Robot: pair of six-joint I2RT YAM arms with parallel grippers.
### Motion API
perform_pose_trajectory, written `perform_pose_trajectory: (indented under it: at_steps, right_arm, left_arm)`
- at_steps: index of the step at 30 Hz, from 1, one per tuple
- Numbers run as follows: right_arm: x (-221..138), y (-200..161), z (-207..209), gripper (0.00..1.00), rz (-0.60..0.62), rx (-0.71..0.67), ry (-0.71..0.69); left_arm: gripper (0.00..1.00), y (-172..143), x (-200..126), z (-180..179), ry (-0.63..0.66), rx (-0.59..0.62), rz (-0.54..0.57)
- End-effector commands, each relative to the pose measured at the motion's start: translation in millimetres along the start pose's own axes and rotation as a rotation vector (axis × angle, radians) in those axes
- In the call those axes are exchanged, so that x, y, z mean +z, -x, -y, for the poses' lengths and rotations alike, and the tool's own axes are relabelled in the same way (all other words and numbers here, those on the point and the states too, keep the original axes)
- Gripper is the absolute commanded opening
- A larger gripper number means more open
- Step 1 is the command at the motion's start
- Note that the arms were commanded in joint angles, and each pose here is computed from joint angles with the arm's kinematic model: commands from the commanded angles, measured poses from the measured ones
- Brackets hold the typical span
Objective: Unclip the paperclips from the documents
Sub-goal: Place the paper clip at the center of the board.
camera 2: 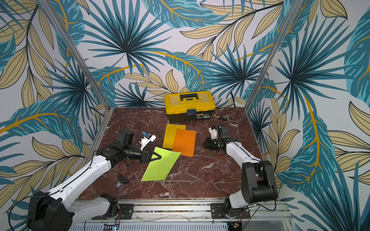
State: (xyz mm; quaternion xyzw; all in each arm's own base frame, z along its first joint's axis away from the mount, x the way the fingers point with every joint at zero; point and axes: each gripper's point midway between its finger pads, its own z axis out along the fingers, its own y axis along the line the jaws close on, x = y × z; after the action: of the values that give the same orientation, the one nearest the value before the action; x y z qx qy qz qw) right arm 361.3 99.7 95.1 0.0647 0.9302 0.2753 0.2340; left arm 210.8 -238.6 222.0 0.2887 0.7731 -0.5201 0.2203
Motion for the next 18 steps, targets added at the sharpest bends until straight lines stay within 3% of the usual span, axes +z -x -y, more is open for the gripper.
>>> perform_pose_trajectory:
  at_steps: [1,8,18]
  right_arm:
    - [7.5,-3.3,29.1,0.00,-0.010,0.078,-0.099]
    - [15.9,-10.2,58.8,0.00,-0.046,0.175,-0.170]
    - [25.5,-19.7,73.7,0.01,-0.092,0.210,-0.209]
  left_arm:
    - [0.00,8.3,-6.6,6.4,0.006,0.043,0.024]
    - [0.00,7.5,-7.6,5.7,0.006,0.038,0.026]
    - [0.00,8.3,-8.7,4.9,0.006,0.033,0.030]
